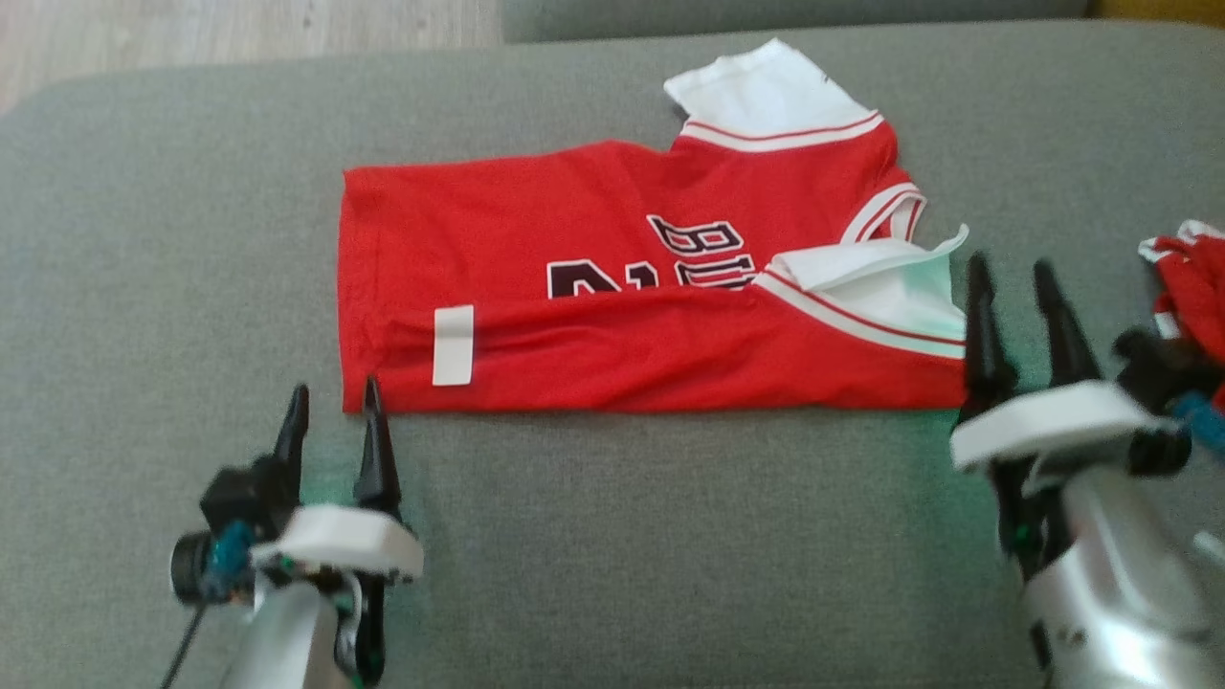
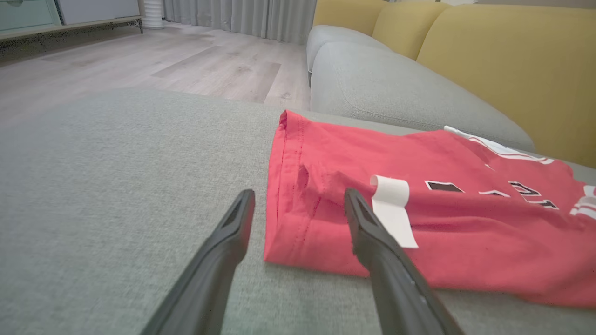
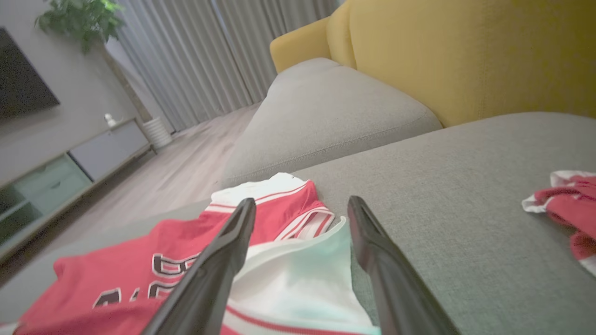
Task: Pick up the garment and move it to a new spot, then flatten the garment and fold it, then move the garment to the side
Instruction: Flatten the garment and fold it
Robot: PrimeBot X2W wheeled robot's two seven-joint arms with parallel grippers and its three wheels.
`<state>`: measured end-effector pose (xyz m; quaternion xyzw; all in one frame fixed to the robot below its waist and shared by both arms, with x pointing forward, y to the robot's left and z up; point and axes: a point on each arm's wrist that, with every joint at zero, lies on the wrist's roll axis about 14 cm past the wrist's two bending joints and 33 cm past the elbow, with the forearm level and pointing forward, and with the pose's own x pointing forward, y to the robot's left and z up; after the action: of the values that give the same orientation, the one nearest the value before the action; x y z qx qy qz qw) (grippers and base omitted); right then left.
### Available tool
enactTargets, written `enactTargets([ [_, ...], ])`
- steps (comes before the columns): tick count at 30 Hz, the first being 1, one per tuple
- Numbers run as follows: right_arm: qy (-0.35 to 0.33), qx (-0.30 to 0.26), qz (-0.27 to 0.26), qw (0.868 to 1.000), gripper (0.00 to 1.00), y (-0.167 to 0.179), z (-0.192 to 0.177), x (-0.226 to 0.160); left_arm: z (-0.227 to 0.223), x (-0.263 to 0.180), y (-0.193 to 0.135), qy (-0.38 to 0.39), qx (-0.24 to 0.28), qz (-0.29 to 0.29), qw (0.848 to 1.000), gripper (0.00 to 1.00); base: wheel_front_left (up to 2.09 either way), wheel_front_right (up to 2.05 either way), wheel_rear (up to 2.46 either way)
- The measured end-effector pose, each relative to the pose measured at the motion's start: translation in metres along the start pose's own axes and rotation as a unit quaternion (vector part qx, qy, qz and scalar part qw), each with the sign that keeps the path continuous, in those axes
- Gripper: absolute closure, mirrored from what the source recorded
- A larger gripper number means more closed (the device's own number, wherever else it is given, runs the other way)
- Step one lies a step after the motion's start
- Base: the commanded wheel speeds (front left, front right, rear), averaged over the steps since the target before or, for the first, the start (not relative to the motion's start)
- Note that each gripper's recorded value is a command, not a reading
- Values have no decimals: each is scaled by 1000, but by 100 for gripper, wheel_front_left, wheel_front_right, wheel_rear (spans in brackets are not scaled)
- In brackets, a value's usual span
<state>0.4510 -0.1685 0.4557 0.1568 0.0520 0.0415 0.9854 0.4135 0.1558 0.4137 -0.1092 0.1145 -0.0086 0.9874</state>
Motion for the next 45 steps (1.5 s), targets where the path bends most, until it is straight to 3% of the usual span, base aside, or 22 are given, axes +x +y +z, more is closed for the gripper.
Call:
enactTargets([
  [6,14,-69,7,997,0,8,-14,-37,-10,-34,3,5,21,5,1000,0,0,0,0],
  [15,36,-79,-6,996,0,4,-34,-82,-30,-80,6,19,20,12,1000,0,0,0,0],
  [23,45,-70,-13,996,0,2,-42,-95,-29,-88,8,13,13,17,1000,0,0,0,0],
  [30,54,-66,-10,996,0,3,-48,-88,-30,-76,10,20,1,21,1000,0,0,0,0],
  [38,56,-62,7,997,0,12,-49,-52,2,-9,5,-4,-2,6,1000,0,0,0,0],
  [45,71,-57,-3,996,0,3,-61,-39,-38,16,7,66,-4,6,998,0,0,0,0],
])
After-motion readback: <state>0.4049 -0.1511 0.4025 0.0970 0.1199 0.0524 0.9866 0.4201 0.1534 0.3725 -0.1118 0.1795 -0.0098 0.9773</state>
